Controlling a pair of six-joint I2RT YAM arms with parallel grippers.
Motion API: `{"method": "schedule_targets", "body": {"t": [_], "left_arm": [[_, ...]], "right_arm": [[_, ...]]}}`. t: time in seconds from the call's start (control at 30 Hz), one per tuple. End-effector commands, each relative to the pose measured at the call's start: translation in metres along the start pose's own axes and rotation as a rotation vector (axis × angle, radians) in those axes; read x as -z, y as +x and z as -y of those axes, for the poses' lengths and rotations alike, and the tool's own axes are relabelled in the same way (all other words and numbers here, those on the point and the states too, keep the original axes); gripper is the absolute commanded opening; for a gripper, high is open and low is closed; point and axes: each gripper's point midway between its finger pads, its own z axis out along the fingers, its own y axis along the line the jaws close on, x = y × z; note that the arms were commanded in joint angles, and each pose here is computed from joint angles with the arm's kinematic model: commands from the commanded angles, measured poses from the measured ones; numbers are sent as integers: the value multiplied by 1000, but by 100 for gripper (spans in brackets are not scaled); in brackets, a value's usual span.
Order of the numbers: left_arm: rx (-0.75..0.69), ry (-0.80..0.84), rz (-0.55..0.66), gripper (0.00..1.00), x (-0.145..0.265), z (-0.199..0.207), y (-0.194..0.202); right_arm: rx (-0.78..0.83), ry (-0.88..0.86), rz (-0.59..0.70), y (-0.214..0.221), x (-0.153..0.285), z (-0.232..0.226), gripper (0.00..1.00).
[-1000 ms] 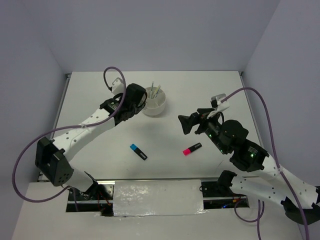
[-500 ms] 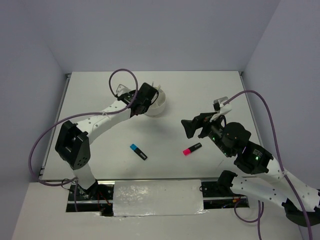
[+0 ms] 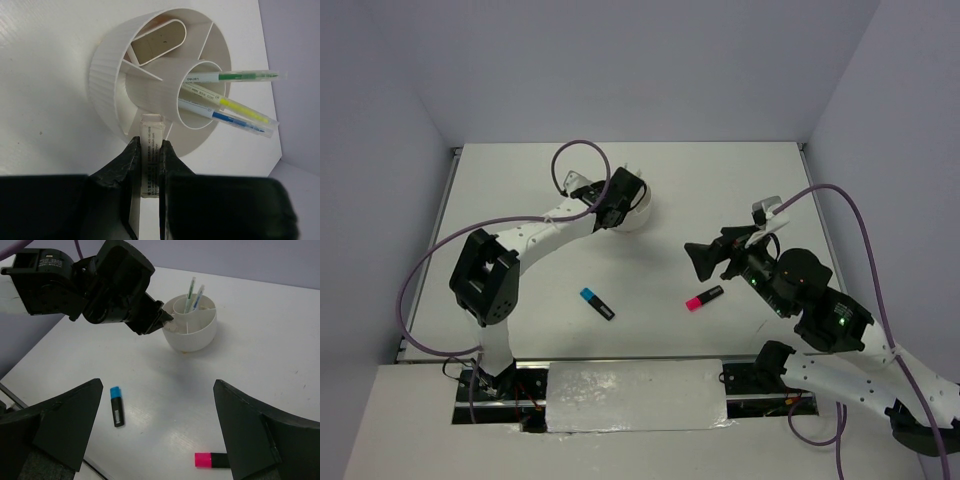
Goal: Sort the stationery into containers
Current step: Place the stationery in the storage box.
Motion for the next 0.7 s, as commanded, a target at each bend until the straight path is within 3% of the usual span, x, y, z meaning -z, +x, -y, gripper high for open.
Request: {"method": "schedule_targets", "body": {"t": [0.0, 0.4, 0.67], "left_arm": [[44, 58, 38, 15, 4, 24, -12], [50, 35, 8, 20, -15, 17, -5], [47, 31, 9, 43, -19, 11, -5]], "right_arm": [[20, -16, -2, -4, 1, -3, 100], [17, -51, -2, -1, 3, -7, 100], [15, -72, -14, 3, 1, -12, 100]]}}
